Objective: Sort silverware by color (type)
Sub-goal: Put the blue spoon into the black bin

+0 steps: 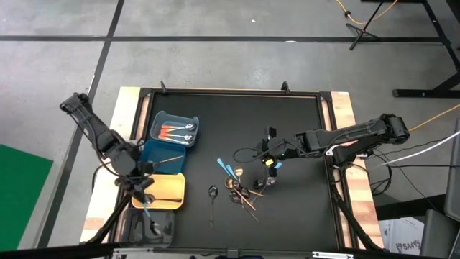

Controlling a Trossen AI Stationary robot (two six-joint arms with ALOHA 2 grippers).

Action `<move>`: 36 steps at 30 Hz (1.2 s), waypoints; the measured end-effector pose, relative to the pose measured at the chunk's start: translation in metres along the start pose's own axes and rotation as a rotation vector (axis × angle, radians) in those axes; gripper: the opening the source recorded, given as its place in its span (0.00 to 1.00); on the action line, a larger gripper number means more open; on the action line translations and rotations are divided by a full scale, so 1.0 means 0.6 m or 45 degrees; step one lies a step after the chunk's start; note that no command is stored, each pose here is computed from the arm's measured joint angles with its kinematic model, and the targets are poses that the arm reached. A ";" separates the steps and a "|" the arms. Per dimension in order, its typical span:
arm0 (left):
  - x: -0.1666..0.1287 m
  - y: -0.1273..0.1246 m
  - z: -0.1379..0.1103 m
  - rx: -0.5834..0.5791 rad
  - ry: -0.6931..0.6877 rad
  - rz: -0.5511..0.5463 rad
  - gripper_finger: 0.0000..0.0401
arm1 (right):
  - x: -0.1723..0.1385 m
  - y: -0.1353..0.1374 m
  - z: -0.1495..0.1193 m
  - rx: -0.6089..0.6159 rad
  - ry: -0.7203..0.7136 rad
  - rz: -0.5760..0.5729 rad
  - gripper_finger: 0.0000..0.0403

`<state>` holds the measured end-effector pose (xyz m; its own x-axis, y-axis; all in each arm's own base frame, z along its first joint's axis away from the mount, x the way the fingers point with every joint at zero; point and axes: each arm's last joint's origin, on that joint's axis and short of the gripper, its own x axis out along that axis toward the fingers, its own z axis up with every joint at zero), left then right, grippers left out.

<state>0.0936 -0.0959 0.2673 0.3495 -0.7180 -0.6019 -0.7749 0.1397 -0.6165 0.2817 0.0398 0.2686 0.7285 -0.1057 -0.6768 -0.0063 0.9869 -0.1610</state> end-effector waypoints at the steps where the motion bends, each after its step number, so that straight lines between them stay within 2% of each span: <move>1: 0.002 0.002 -0.002 -0.021 0.009 0.023 0.01 | 0.000 0.000 0.000 0.000 0.000 0.000 0.26; 13: 0.061 0.005 0.000 -0.181 -0.106 0.233 0.01 | 0.000 0.000 0.000 0.000 0.000 0.000 0.26; 25: 0.096 0.011 0.001 -0.178 -0.159 0.356 0.01 | 0.000 0.000 0.000 0.000 0.000 0.001 0.26; 36: 0.105 0.017 -0.005 -0.154 -0.151 0.405 0.09 | 0.000 0.000 0.000 0.000 0.000 0.001 0.26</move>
<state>0.1060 -0.1419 0.2248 0.1341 -0.5667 -0.8130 -0.9090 0.2563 -0.3287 0.2818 0.0399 0.2684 0.7285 -0.1046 -0.6771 -0.0072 0.9871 -0.1602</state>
